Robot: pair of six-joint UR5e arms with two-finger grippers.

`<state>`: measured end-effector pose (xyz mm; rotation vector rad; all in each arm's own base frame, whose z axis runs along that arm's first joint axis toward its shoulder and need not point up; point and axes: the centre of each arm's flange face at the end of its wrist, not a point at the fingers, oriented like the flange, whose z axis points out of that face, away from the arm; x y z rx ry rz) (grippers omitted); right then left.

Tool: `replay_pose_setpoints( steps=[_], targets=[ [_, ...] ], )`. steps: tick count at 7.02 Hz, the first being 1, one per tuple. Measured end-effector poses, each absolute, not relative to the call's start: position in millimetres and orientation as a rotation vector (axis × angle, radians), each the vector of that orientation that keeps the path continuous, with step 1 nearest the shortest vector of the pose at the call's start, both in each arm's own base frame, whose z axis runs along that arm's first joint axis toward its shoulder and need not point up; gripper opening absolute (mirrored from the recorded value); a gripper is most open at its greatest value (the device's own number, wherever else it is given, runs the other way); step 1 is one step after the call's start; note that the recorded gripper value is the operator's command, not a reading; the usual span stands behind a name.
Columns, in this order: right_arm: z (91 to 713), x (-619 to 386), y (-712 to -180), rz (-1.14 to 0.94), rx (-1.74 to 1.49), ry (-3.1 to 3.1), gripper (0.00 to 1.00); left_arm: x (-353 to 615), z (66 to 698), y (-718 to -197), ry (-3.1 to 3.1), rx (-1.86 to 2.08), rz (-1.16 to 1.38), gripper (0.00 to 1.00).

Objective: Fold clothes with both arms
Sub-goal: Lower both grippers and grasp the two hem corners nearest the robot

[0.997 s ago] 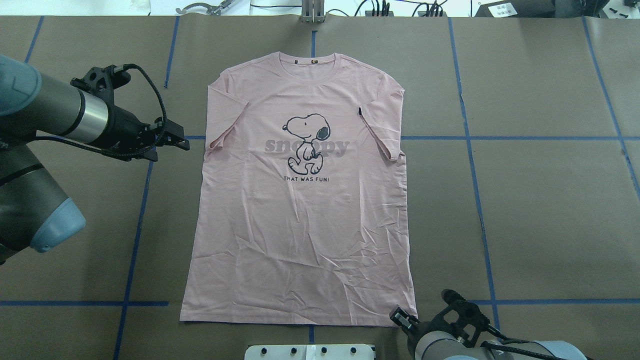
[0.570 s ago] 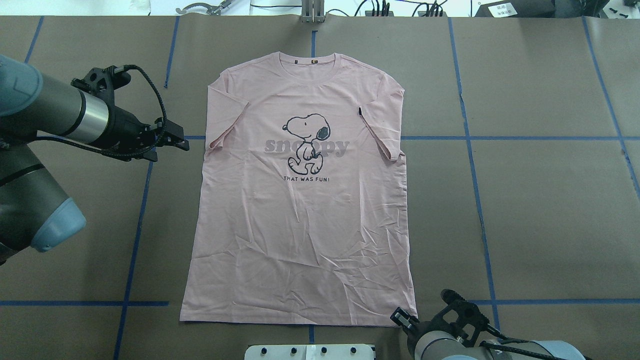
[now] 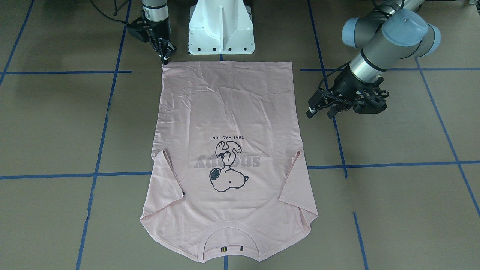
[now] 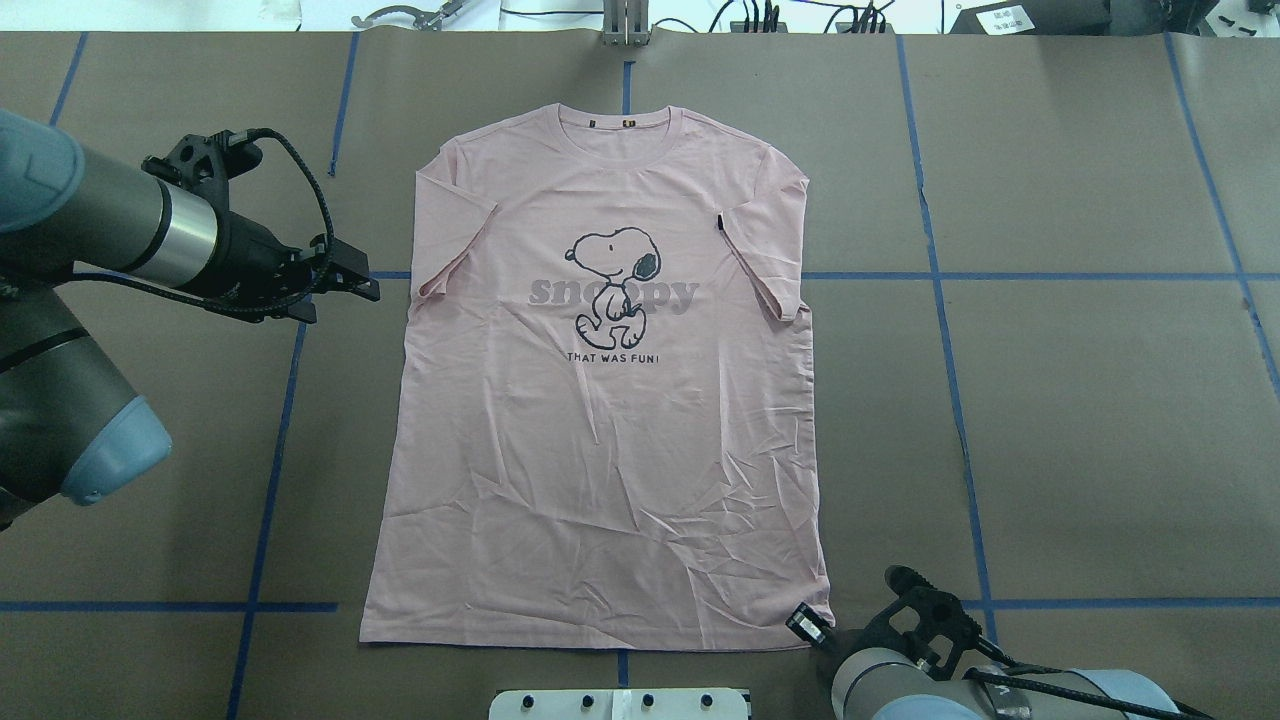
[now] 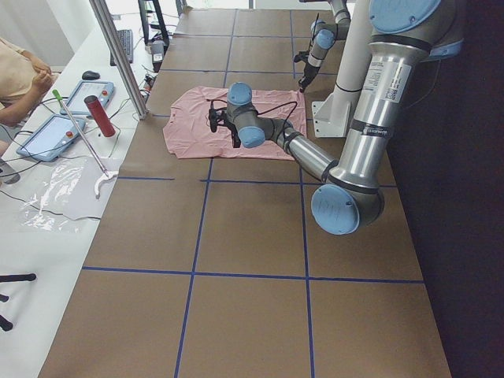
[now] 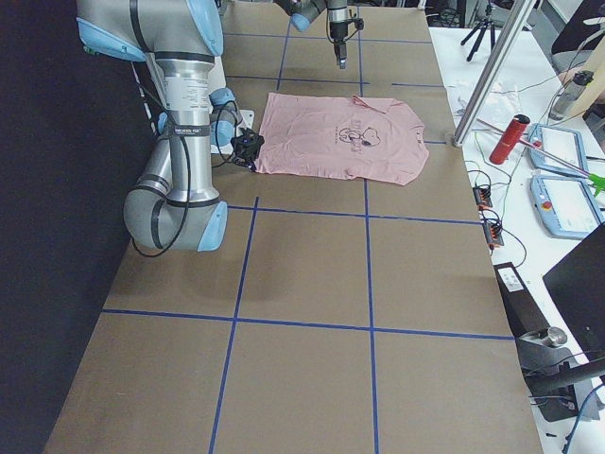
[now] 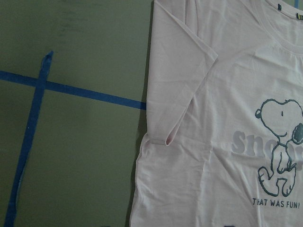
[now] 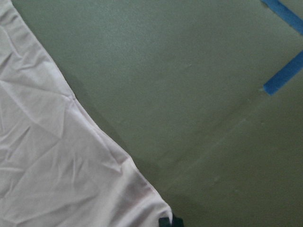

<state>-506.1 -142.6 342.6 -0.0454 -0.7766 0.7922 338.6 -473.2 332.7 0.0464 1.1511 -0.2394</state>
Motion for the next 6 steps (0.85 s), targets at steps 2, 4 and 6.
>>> replay_pose_setpoints(
  steps=[2, 4, 6],
  targets=[
    [327.9, -493.2, -151.5, 0.806, -0.053, -0.809, 0.00, 373.2, 310.7, -433.4, 1.176, -0.024, -0.298, 0.84],
    [315.6, -482.8, -156.2, 0.816, -0.062, -0.837, 0.00, 422.9, 309.6, -361.0, 1.158, -0.094, -0.381, 0.83],
    [309.6, -476.6, -157.5, 0.819, -0.066, -0.850, 0.00, 452.3, 328.2, -294.1, 1.101, -0.146, -0.450, 0.83]
  ],
)
